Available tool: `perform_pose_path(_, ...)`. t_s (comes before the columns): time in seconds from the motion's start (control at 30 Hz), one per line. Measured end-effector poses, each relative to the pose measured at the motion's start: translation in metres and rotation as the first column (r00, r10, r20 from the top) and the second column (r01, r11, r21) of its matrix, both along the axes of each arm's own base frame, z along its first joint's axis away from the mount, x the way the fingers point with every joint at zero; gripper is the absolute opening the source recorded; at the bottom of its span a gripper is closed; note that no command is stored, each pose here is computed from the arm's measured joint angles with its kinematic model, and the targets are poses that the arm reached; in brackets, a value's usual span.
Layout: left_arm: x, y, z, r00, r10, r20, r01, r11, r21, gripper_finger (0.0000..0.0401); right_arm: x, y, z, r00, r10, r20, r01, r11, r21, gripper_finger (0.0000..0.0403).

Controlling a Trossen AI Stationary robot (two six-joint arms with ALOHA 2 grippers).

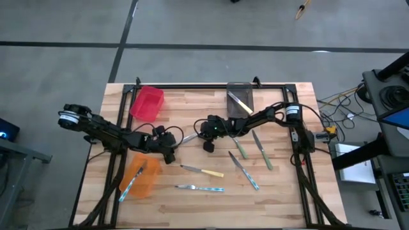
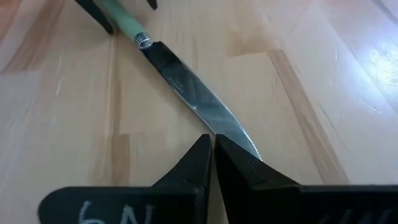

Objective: Sort silverware by color (type)
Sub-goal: Put the left green knife into the red bin

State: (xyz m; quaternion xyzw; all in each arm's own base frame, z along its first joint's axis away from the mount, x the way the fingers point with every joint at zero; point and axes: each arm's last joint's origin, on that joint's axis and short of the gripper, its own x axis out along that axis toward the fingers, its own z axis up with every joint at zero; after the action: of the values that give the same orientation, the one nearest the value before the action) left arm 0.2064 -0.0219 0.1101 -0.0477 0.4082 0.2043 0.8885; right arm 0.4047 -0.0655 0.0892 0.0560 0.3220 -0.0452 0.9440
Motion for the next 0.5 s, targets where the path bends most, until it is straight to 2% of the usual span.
perform_pose_path(0.5,-0.007,0.0013,-0.0066,0.999,0.044,0.017,-0.043,0.999,-0.023,0.015,0.0019,-0.0004,-0.0003,0.999,-0.01,0.031,0.01,1.0,0.002,0.0018)
